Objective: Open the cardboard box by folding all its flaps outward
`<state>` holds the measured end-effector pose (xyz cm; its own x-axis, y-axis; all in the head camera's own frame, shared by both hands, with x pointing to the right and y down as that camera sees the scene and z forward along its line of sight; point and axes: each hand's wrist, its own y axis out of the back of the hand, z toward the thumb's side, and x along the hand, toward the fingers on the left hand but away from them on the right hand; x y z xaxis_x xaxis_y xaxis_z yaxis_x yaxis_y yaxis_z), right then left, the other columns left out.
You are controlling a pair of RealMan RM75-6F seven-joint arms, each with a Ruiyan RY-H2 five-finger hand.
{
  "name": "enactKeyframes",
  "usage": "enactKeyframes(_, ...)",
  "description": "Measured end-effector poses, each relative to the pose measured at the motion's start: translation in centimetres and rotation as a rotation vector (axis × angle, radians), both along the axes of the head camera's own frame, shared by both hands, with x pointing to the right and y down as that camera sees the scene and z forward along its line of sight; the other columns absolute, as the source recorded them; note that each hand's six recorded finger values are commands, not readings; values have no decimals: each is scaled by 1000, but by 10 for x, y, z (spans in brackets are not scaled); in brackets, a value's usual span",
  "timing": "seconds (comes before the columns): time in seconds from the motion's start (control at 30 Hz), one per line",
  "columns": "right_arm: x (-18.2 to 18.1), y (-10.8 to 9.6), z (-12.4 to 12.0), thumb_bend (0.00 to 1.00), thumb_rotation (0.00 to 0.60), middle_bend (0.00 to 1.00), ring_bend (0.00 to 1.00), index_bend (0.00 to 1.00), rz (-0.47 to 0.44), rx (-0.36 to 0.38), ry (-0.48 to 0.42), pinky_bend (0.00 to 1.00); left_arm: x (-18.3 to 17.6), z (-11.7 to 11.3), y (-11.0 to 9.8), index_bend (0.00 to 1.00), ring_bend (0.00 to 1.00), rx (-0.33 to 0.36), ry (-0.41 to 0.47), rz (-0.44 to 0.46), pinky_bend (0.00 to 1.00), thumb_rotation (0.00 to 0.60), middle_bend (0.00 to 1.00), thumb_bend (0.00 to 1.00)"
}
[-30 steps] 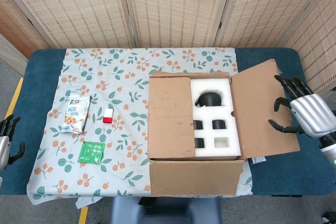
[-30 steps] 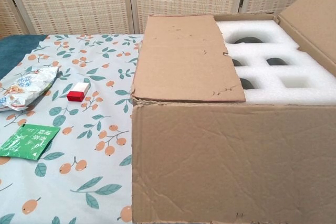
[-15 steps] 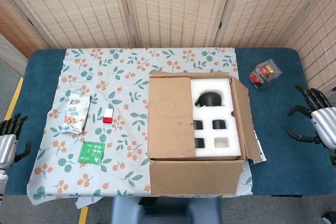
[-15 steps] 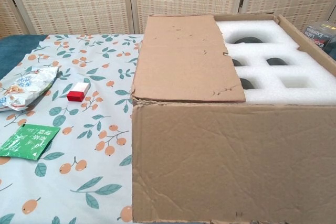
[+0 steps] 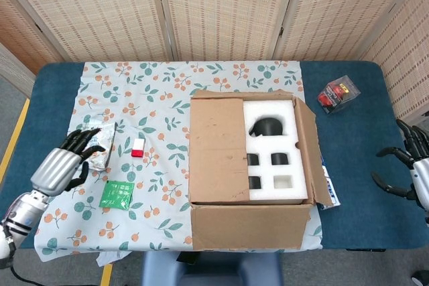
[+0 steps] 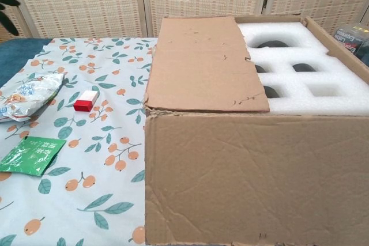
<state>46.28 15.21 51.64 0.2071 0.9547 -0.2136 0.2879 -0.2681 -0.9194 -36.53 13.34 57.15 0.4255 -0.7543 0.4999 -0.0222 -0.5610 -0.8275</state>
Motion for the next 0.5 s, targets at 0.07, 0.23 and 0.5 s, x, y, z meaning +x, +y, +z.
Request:
enactKeyframes(0.07, 2, 0, -4, 355, 449, 0, 0, 421, 5, 8, -19, 0, 17, -2, -6, 350, 0, -1, 1, 45, 0, 600, 30, 937)
enactKeyframes(0.23, 10, -3, -11, 356, 448, 0, 0, 421, 20, 9, -69, 0, 69, -5, -26, 375, 0, 7, -10, 177, 0, 600, 20, 958)
enactKeyframes(0.5, 26, -10, -16, 355, 453, 0, 0, 421, 64, 29, -52, 0, 153, 0, -68, 454, 0, 11, 17, 282, 0, 600, 0, 1000)
